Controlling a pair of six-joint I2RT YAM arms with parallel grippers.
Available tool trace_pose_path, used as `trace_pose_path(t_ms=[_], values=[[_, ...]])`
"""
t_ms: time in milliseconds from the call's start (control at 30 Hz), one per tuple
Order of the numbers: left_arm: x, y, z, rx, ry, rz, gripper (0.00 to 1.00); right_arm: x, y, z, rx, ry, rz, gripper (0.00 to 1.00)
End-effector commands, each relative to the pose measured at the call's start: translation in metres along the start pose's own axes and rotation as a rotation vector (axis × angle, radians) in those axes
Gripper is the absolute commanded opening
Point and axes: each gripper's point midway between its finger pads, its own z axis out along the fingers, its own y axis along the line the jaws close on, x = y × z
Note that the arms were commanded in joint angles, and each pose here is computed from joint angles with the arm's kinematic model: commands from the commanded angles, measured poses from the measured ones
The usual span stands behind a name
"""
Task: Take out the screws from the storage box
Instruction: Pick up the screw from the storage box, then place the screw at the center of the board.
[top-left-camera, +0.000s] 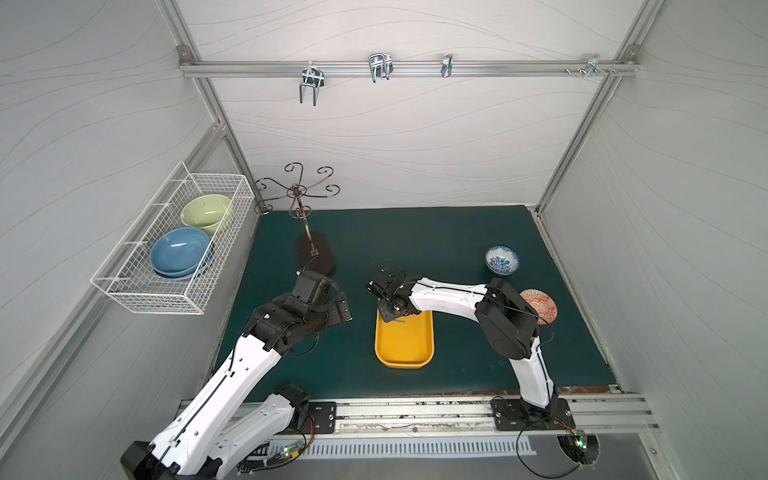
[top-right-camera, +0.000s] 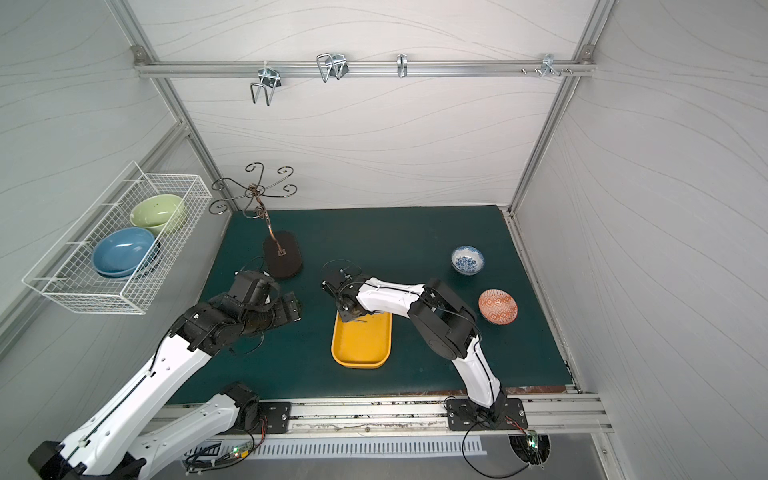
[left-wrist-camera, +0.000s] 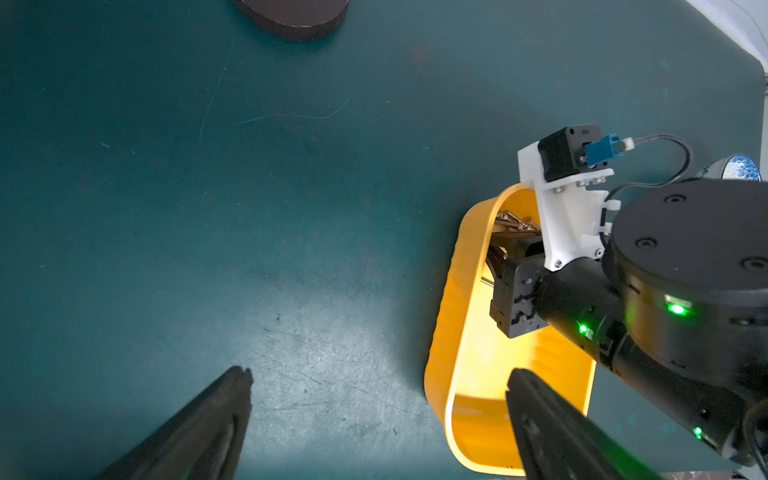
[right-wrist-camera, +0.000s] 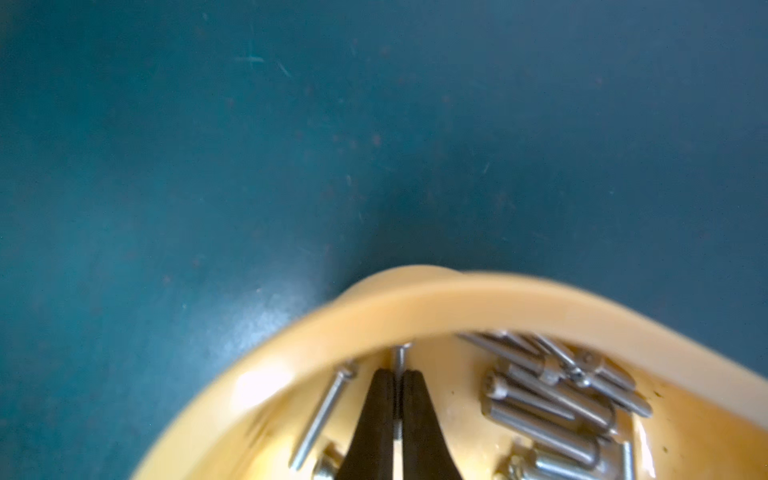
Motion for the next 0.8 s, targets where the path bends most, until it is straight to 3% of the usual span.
trace_pose_path(t_ms=[0,267,433,767], values=[[-0.004,-0.005,-0.001,0.026,-0.015,-0.003,0.99,-0.004,-0.008,-0.026,-0.01,-0.014,-0.012,0.0],[0.0,-0.016,0.006,0.075,0.02,0.017,0.99,-0.013,-0.034,-0.064,0.0,-0.09,0.022,0.0],[0.011,-0.034,0.014,0.137,0.11,0.055,0.97,-0.005,-0.068,-0.087,0.007,-0.131,0.079,0.0],[0.026,-0.07,0.011,0.14,0.137,0.21,0.96,0.036,-0.147,-0.084,0.046,-0.112,0.265,0.0]])
